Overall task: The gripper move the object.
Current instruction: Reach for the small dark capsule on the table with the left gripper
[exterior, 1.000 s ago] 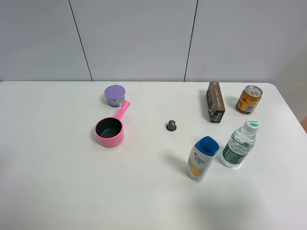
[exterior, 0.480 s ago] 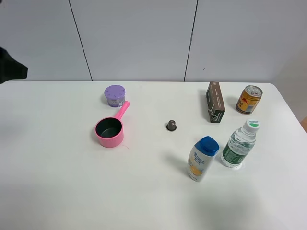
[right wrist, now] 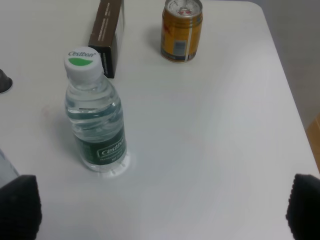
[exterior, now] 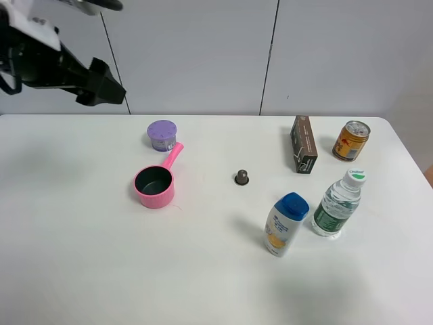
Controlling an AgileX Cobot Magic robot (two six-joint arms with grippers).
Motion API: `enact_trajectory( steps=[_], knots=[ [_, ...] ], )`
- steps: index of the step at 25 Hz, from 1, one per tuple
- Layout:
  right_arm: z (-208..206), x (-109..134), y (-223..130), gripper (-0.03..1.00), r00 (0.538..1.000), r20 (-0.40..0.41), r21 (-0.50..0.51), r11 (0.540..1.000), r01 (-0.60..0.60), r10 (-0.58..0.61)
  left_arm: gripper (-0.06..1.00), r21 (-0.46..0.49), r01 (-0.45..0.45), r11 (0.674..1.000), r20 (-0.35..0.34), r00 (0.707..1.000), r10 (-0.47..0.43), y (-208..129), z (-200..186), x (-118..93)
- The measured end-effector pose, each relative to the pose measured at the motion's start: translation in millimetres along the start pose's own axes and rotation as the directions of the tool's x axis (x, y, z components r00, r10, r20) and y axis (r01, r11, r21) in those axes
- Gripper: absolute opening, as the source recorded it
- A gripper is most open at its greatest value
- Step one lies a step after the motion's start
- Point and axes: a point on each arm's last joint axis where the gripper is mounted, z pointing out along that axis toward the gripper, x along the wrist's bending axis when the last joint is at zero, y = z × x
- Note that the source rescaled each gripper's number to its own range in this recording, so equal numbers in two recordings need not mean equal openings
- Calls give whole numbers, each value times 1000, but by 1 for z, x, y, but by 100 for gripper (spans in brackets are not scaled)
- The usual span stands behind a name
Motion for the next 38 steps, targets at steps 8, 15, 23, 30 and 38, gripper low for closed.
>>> enact_trajectory(
  steps=[8,15,23,30,38],
  knots=[
    [0,0,0,100,1000,0,0,1000,0,0,100,46,-122,991,79,990,118,27,53,-33],
    [0,0,0,100,1000,0,0,1000,0,0,100,50,-206,977,127,972,199,47,93,-64],
    [0,0,0,100,1000,0,0,1000,0,0,100,94,-270,958,195,949,248,48,140,-99],
    [0,0,0,100,1000,0,0,1000,0,0,100,194,-285,939,224,944,241,24,186,-108],
    [0,0,0,100,1000,0,0,1000,0,0,100,195,-216,957,250,954,165,10,220,-115]
  ],
)
